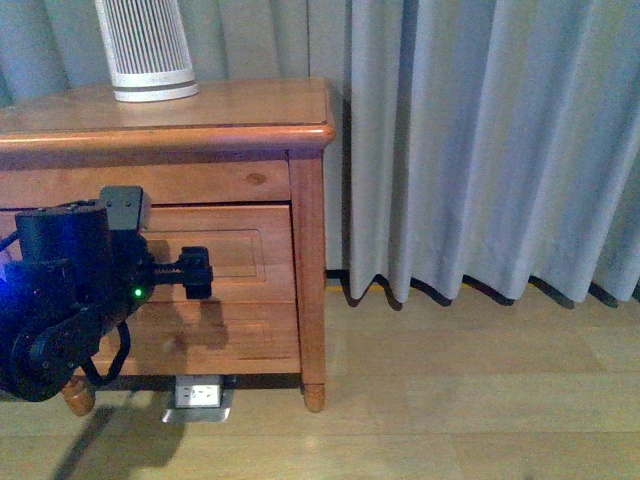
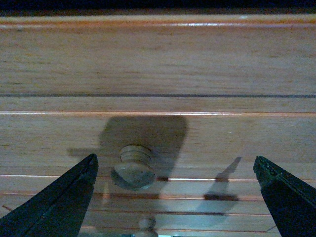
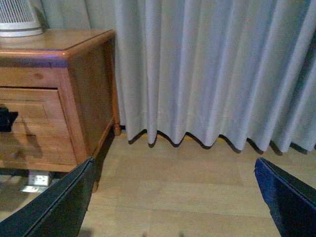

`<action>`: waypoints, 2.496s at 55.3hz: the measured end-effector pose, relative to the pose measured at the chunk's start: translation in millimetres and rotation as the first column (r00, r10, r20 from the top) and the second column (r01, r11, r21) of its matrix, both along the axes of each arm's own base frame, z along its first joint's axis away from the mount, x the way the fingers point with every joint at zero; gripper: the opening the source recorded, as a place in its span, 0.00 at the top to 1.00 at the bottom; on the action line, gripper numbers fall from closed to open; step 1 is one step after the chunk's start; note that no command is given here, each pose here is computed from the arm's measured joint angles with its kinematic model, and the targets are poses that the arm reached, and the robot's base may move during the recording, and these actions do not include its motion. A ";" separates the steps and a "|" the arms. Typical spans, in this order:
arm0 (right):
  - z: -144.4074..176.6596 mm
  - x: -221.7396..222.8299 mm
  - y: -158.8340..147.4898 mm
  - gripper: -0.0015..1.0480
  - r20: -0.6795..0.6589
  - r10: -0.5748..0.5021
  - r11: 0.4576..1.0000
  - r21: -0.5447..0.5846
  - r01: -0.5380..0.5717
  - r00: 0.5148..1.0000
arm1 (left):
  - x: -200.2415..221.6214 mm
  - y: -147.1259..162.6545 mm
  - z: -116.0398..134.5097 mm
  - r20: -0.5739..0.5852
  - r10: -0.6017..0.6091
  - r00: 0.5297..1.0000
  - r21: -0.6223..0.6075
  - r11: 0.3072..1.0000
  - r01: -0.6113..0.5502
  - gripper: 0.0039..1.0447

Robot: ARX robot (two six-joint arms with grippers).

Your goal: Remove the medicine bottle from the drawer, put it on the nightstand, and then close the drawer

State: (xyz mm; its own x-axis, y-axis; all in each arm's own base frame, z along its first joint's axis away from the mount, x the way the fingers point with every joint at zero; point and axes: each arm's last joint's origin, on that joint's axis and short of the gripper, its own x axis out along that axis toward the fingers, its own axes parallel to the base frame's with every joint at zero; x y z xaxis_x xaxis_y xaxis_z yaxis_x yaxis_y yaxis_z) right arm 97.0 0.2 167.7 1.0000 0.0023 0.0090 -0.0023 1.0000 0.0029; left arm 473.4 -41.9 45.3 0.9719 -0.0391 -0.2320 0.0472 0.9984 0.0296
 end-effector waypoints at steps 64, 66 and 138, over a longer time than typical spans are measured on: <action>0.0 0.0 0.0 0.07 0.000 0.000 1.000 0.000 0.000 1.000 | 5.8 14.2 -7.5 0.002 0.040 0.999 0.010 0.999 -0.040 0.77; 0.0 0.0 0.0 0.07 0.000 0.000 1.000 0.000 0.000 1.000 | 3.5 14.1 -8.3 0.002 0.040 0.999 0.010 0.999 -0.040 0.77; 0.0 0.0 0.0 0.07 0.000 0.000 1.000 0.000 0.000 1.000 | -221.3 18.8 85.5 -0.143 0.051 0.988 0.192 0.981 -0.023 0.07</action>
